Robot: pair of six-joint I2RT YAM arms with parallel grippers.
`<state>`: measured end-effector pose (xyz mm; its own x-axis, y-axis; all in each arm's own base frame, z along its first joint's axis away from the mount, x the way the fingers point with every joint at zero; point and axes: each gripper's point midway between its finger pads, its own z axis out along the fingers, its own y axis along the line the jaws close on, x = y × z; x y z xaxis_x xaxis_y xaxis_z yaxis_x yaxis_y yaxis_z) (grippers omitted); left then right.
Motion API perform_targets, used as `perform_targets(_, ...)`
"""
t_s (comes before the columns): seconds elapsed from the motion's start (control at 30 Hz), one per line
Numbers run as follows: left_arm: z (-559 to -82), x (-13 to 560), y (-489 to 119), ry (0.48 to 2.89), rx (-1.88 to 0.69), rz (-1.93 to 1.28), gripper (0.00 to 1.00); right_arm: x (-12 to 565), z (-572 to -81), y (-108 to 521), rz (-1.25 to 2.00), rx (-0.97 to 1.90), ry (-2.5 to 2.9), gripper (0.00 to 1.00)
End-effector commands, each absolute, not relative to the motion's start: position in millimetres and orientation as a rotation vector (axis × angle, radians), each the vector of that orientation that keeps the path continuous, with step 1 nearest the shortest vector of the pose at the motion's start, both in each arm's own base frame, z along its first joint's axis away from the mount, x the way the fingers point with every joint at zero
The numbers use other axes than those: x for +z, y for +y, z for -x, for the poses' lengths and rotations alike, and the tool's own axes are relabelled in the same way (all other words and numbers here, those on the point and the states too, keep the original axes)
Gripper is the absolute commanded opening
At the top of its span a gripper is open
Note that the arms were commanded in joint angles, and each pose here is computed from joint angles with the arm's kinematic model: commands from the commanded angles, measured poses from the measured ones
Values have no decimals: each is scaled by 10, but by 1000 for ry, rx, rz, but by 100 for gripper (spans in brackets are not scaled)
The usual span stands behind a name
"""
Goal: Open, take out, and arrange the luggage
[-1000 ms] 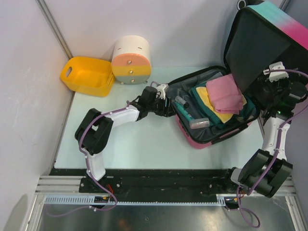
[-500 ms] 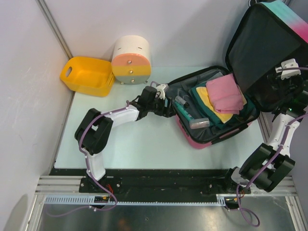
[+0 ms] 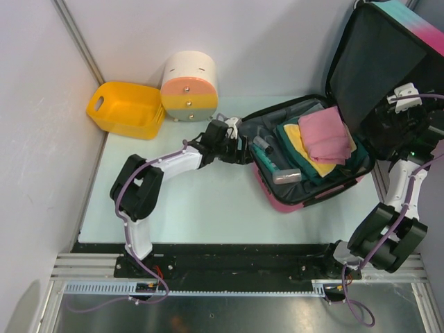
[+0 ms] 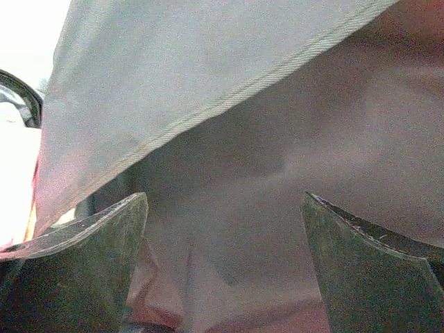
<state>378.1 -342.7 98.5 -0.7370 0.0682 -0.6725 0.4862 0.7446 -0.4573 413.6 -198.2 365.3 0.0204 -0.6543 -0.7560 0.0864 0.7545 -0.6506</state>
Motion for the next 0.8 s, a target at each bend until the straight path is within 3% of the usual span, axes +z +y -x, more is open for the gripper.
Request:
perform_targets(0.0,-4135,1606,-3524,2128,-974,-242,84,3863,-4141,-2047,484,-680,1408,97)
perform_targets(0.33,-4038,2220,-3352,2023,-980,-165,86,3853,-4143,-2111,493,-698,1403,97)
perform_targets(0.77,-4552,1378,-3413,2228,-776,35,74,3755,-4044,-1934,552,-629,1455,97)
